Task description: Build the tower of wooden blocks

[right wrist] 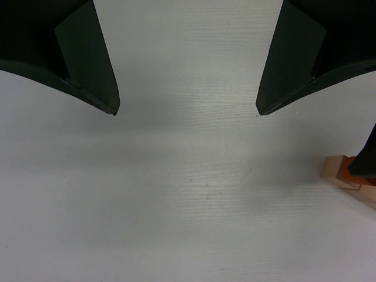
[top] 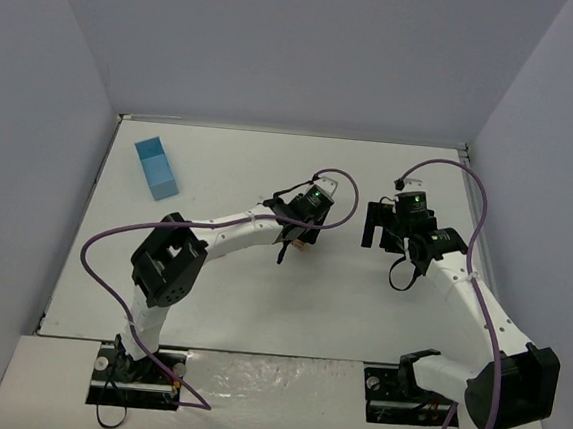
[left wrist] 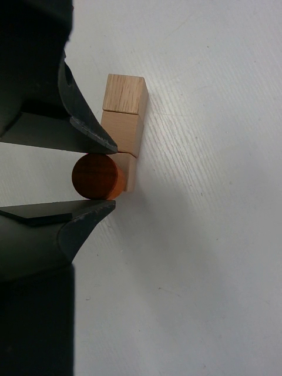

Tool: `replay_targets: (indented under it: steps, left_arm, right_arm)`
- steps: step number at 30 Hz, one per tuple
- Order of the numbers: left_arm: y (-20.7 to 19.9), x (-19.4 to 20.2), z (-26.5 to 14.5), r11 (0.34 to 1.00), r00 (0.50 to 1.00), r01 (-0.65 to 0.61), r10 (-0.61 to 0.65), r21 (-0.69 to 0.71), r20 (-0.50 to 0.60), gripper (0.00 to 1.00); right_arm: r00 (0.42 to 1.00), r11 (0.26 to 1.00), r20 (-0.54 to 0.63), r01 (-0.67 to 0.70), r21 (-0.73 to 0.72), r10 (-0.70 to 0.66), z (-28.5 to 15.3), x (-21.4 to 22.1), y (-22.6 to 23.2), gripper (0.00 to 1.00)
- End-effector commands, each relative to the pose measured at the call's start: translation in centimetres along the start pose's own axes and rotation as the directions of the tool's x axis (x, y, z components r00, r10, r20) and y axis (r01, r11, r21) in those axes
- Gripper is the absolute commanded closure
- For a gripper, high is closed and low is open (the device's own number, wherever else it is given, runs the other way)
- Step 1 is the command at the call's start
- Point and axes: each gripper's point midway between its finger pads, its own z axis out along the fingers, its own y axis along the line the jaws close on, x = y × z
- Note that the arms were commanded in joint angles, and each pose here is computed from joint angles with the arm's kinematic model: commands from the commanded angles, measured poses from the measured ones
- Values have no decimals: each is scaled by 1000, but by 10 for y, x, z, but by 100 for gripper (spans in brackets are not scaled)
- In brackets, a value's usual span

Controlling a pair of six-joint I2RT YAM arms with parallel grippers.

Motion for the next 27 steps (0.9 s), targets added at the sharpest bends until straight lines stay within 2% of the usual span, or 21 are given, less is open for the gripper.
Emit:
replay_targets:
  steps: [1, 27]
  left_arm:
    - [0, -24, -9, 999, 997, 38, -38, 6, 74, 100]
    - [5, -18, -4, 999, 997, 43, -43, -4, 58, 100]
  right_arm:
    - [999, 1000, 41, -19, -13, 20, 0, -10, 1, 0]
    - [999, 999, 38, -15, -29, 16, 1, -9, 4, 0]
